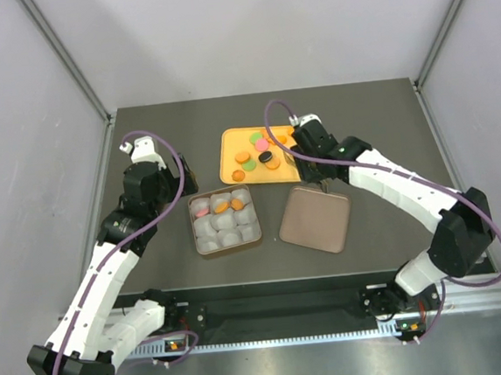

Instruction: Pack the cookies

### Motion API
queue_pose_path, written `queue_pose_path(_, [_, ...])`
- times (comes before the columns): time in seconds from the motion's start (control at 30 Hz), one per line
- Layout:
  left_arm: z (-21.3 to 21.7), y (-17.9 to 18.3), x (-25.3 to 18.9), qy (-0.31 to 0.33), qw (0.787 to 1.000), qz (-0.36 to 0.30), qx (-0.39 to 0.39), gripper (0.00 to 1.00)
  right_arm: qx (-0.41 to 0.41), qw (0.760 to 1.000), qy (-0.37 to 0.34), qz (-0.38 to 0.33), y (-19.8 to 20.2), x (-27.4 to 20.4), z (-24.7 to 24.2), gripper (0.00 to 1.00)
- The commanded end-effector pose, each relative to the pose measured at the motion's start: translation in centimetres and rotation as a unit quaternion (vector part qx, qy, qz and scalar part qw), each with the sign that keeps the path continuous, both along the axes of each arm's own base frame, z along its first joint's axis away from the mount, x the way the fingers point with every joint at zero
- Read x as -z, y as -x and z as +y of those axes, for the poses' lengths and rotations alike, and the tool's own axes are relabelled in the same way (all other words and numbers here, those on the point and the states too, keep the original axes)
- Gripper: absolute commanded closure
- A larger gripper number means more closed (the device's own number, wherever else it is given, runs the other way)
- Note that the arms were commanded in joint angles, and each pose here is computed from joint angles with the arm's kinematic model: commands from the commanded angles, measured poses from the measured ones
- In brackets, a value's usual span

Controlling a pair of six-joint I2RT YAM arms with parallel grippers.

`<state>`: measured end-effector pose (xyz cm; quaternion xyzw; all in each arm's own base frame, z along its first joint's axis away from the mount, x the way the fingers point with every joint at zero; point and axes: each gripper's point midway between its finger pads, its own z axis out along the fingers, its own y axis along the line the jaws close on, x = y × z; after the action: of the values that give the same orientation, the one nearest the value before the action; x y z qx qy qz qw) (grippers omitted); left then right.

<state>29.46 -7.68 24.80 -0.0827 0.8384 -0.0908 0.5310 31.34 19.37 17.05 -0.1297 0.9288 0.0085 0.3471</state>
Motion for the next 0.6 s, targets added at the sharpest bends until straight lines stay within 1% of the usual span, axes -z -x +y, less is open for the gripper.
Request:
queue_pose_path(0.0, [-0.1, -0.6, -0.9, 0.008, 1.0, -0.022, -0.002, 0.01, 0.008, 1.0, -0.003, -0.025, -1.6, -0.4, 0.2, 0.53])
queue_pose_path(0.23, [0.0, -0.6, -0.9, 0.006, 1.0, -0.023, -0.002, 0.01, 0.025, 0.999, 0.021, -0.011, -2.5, 1.6, -0.7, 0.51])
queue_pose_path(0.57, [0.2, -0.7, -0.9, 0.005, 1.0, -0.023, -0.006, 0.01, 0.024, 1.0, 0.005, 0.007, -4.1, 3.3, -0.5, 0.51])
